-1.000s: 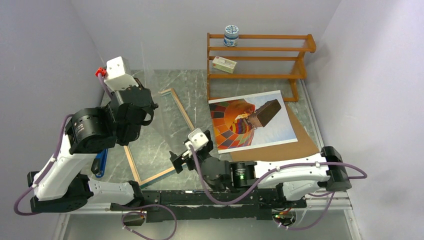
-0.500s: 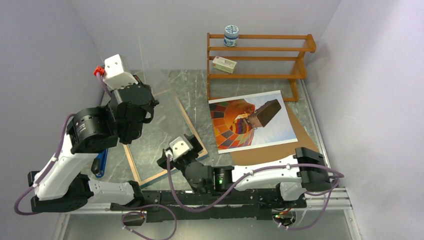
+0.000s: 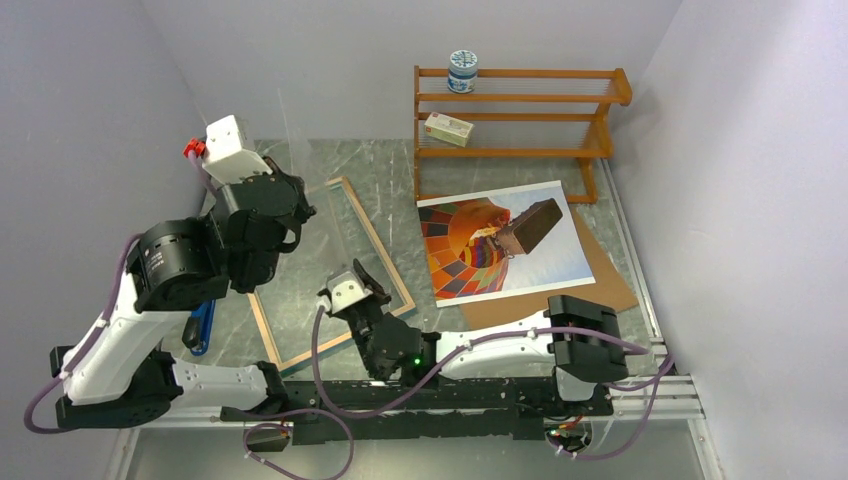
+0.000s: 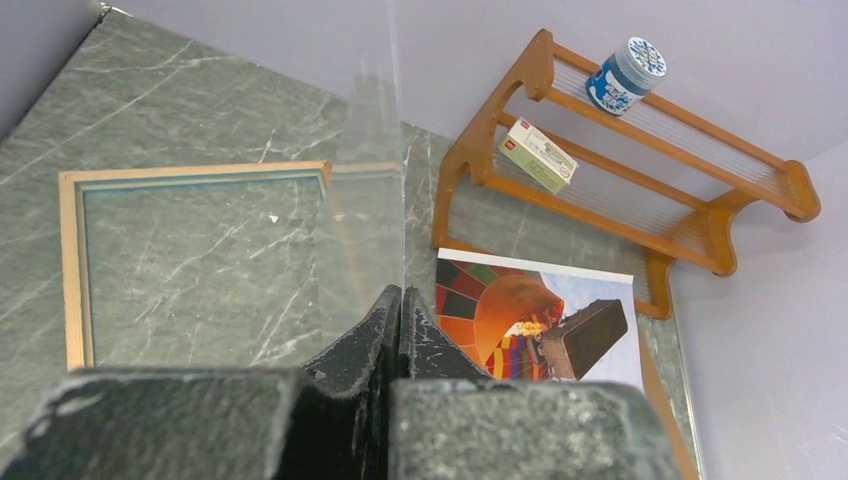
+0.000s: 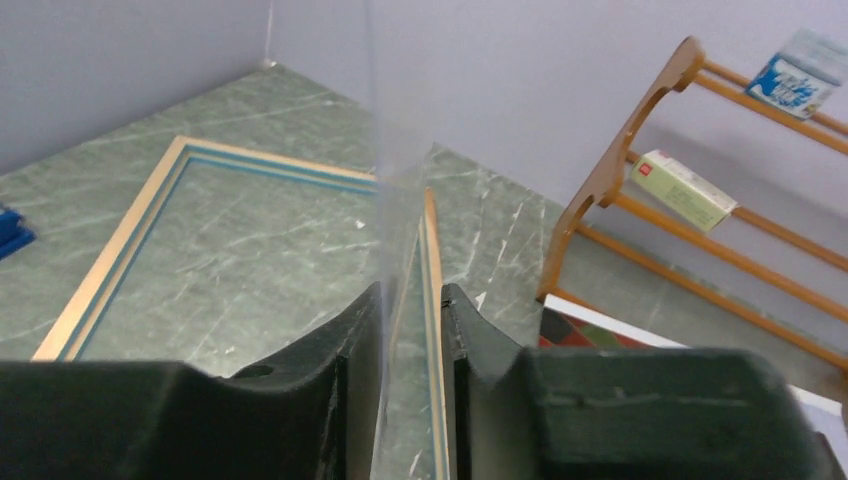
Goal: Put the photo into the frame
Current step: Pick up the photo frame item at the center of the board.
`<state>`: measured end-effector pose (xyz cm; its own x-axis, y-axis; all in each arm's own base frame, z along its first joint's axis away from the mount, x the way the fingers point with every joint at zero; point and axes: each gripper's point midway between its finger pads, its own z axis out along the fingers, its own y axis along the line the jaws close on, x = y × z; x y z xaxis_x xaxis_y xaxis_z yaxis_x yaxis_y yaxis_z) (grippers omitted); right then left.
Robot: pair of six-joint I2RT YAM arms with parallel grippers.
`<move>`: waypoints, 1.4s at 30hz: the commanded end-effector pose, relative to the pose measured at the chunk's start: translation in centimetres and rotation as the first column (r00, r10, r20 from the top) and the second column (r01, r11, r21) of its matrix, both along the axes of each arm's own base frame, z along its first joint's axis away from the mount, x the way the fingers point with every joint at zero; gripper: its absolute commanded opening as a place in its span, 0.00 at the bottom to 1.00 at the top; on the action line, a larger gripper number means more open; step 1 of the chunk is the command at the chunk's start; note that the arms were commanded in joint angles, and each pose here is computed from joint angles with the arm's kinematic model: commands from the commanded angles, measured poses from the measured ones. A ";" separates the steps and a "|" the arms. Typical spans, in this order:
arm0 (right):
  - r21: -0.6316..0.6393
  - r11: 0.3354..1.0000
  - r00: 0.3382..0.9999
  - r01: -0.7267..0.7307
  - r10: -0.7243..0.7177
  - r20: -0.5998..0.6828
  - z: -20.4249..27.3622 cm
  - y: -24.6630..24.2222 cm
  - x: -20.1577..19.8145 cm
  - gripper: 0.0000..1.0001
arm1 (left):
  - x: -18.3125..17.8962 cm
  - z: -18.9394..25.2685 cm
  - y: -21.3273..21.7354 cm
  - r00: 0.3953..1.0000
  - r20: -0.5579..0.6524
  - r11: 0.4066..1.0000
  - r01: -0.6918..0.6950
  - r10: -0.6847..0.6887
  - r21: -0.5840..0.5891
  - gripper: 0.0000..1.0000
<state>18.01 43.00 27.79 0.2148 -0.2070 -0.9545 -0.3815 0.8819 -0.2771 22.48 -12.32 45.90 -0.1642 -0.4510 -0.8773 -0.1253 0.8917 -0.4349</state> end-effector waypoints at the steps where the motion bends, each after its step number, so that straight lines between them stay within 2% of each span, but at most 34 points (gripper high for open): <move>1: 0.117 0.992 0.997 0.054 -0.060 0.043 3.8 -1.6 0.6 0.22 | -0.3 0.3 0.4 1.000 0.008 0.998 -0.003 0.003 -0.056 0.03; 3: 0.120 0.991 0.997 0.059 -0.066 0.051 4.0 -1.8 0.8 0.09 | -0.4 0.3 0.5 1.000 0.008 0.998 -0.001 0.001 -0.062 0.02; 4: 0.121 0.991 0.996 0.062 -0.069 0.053 4.1 -2.0 0.9 0.02 | -0.4 0.3 0.4 1.000 0.009 0.998 0.001 -0.001 -0.064 0.06; 6: 0.124 0.990 0.996 0.065 -0.072 0.059 4.4 -2.3 1.1 0.00 | -0.5 0.3 0.4 1.000 0.012 0.998 0.011 -0.010 -0.066 0.25; 10: 0.157 0.987 0.998 0.038 -0.044 0.036 4.5 -3.4 1.9 0.00 | -0.4 0.4 0.0 0.999 0.027 0.997 0.035 -0.033 -0.064 0.79; 12: 0.184 0.983 1.000 -0.005 0.006 -0.008 4.4 -3.7 2.7 0.00 | -0.3 0.6 -0.3 0.998 0.036 0.998 0.050 -0.049 -0.048 0.94; 22: 0.333 0.934 0.970 -0.133 0.192 -0.151 5.7 -7.5 6.8 0.00 | 0.8 1.3 -2.1 0.993 0.073 0.995 0.090 -0.094 0.052 0.94; 25: 0.386 0.911 0.955 -0.147 0.233 -0.185 6.8 -8.7 7.6 0.00 | 1.3 0.2 -2.9 0.992 0.062 0.989 0.101 -0.108 0.104 0.94; 29: 0.462 0.878 0.928 -0.128 0.271 -0.257 8.3 -10.8 9.1 0.00 | 1.7 -6.4 -3.3 0.997 -0.055 0.973 0.072 -0.061 0.218 0.94; 32: 0.483 0.868 0.912 -0.117 0.286 -0.293 9.1 -12.1 9.9 0.00 | 1.4 -11.7 -2.5 0.986 -0.169 0.965 0.028 0.017 0.261 0.94; 36: 0.466 0.879 0.916 -0.103 0.266 -0.300 9.3 -13.5 10.9 0.00 | 1.1 -15.1 -2.5 0.968 -0.245 0.970 0.018 0.044 0.244 0.94; 42: 0.309 0.944 0.953 -0.113 0.191 -0.234 8.3 -15.5 11.9 0.00 | 0.7 -13.5 -3.3 0.968 -0.247 0.979 0.093 -0.046 0.183 0.94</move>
